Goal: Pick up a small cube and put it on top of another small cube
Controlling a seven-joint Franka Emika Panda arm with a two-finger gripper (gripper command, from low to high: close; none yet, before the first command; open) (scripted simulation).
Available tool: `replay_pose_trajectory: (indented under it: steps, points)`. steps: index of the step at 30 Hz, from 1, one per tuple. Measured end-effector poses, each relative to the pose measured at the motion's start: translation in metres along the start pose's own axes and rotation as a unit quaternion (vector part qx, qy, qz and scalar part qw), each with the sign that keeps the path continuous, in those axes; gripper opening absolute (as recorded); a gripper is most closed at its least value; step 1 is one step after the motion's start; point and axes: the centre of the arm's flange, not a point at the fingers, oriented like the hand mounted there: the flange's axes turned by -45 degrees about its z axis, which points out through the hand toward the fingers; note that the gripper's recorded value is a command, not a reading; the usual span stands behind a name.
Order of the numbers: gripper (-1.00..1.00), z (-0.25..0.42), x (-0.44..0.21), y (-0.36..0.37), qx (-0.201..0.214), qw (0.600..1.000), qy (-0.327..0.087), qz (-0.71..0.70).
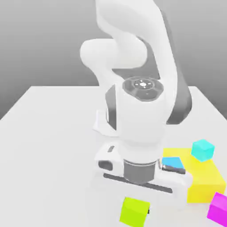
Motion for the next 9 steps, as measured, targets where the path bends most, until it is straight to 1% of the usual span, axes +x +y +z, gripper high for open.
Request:
replay_pose_trajectory:
  steps: [3, 5, 6, 9]
  points:
    - [-1.0, -0.001, -0.033, -0.072, -0.001, 0.995, 0.001, -0.1]
    - [-1.0, 0.02, -0.055, -0.119, -0.004, 0.986, 0.002, -0.166]
    - [1.0, 0.033, -0.065, -0.138, -0.004, 0.981, 0.002, -0.191]
    - [1.0, 0.033, -0.065, -0.138, -0.004, 0.981, 0.002, -0.191]
